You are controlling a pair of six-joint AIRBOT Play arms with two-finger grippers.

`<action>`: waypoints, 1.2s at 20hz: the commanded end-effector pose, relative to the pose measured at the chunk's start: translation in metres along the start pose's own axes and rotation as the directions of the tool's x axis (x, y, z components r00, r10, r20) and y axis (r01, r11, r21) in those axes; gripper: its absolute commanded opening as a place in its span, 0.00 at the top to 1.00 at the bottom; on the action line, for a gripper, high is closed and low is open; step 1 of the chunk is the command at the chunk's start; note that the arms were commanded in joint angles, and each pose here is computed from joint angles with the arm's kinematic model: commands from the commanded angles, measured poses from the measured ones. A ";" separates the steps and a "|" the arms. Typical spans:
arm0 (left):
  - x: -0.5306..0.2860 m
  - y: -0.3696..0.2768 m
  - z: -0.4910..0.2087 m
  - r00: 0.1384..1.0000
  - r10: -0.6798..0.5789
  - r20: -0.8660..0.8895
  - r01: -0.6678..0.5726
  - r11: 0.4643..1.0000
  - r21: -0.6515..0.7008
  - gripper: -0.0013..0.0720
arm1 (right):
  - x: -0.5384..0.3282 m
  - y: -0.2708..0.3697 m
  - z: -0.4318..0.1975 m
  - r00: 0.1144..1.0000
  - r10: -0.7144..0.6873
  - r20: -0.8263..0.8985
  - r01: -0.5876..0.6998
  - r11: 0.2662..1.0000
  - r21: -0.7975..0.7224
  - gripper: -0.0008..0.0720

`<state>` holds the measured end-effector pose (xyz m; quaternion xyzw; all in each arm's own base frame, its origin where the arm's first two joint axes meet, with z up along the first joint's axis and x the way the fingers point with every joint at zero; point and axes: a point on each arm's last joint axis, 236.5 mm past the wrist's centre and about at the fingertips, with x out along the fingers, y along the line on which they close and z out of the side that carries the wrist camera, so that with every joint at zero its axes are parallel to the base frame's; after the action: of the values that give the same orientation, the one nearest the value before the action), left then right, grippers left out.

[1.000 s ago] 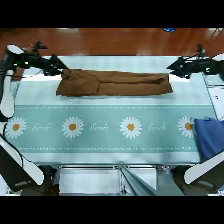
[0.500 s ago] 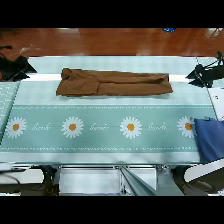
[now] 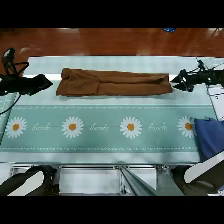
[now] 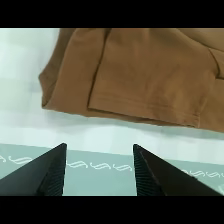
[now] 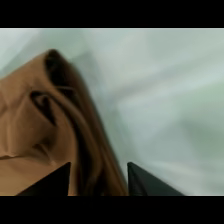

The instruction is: Fold the shirts.

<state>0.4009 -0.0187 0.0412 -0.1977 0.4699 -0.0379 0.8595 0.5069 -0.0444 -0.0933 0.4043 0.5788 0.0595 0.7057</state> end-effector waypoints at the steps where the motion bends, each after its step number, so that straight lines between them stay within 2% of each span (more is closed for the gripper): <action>1: 0.003 -0.015 -0.004 0.999 -0.030 0.011 0.030 0.999 0.012 0.29 | 0.026 0.019 -0.012 0.998 0.033 -0.061 -0.035 0.999 -0.028 0.41; 3: 0.003 -0.017 -0.004 0.999 -0.041 0.012 0.041 0.999 0.003 0.29 | 0.038 0.038 -0.017 0.996 0.038 -0.075 -0.044 0.996 -0.074 0.42; 4: 0.003 -0.017 -0.003 0.999 -0.041 0.013 0.041 0.999 0.003 0.29 | 0.043 0.048 -0.020 0.996 0.038 -0.082 -0.046 0.994 -0.101 0.53; 5: 0.003 -0.017 -0.004 0.999 -0.041 0.013 0.041 0.999 0.003 0.29 | 0.046 0.056 -0.023 0.995 0.039 -0.090 -0.051 0.990 -0.131 0.71; 6: 0.003 -0.017 -0.004 0.999 -0.041 0.013 0.041 0.999 0.003 0.29 | 0.045 0.064 -0.026 0.994 0.043 -0.101 -0.060 0.984 -0.169 0.96; 8: 0.003 -0.017 -0.004 0.999 -0.041 0.012 0.041 0.999 0.003 0.30 | 0.036 0.074 -0.035 0.989 0.047 -0.138 -0.076 0.975 -0.209 0.96; 9: 0.003 -0.019 -0.004 0.999 -0.047 0.012 0.047 0.999 -0.002 0.48 | 0.026 0.073 -0.039 0.989 0.024 -0.148 -0.059 0.971 -0.232 0.96; 10: 0.003 -0.020 -0.003 0.998 -0.054 0.015 0.054 0.999 -0.007 0.77 | 0.014 0.067 -0.042 0.989 -0.024 -0.147 -0.014 0.969 -0.249 0.96; 11: 0.003 -0.024 -0.002 0.998 -0.064 0.022 0.065 0.998 -0.011 0.95 | 0.000 0.068 -0.045 0.991 -0.040 -0.130 0.005 0.966 -0.259 0.96; 14: 0.010 -0.045 -0.001 0.995 -0.098 0.038 0.097 0.995 0.018 0.96 | -0.054 0.061 -0.058 0.991 -0.137 -0.004 0.129 0.940 -0.315 0.96; 16: 0.028 -0.078 -0.008 0.987 -0.157 0.028 0.155 0.987 0.041 0.96 | -0.090 0.057 -0.083 0.980 -0.188 0.067 0.200 0.916 -0.348 0.96; 18: 0.053 -0.124 -0.024 0.973 -0.229 -0.009 0.229 0.971 0.065 0.96 | -0.121 0.059 -0.113 0.974 -0.183 0.131 0.218 0.911 -0.351 0.96; 20: 0.076 -0.176 -0.050 0.956 -0.277 -0.100 0.289 0.947 0.138 0.96 | -0.148 0.061 -0.144 0.968 -0.163 0.192 0.223 0.911 -0.348 0.96; 24: 0.112 -0.284 -0.100 0.896 -0.352 -0.270 0.422 0.863 0.276 0.96 | -0.179 0.068 -0.200 0.955 -0.134 0.266 0.226 0.909 -0.351 0.96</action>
<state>0.4278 -0.2562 0.0219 -0.1688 0.4771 -0.2427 0.8277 0.3406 -0.0055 0.0727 0.2121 0.5271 0.0661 0.8202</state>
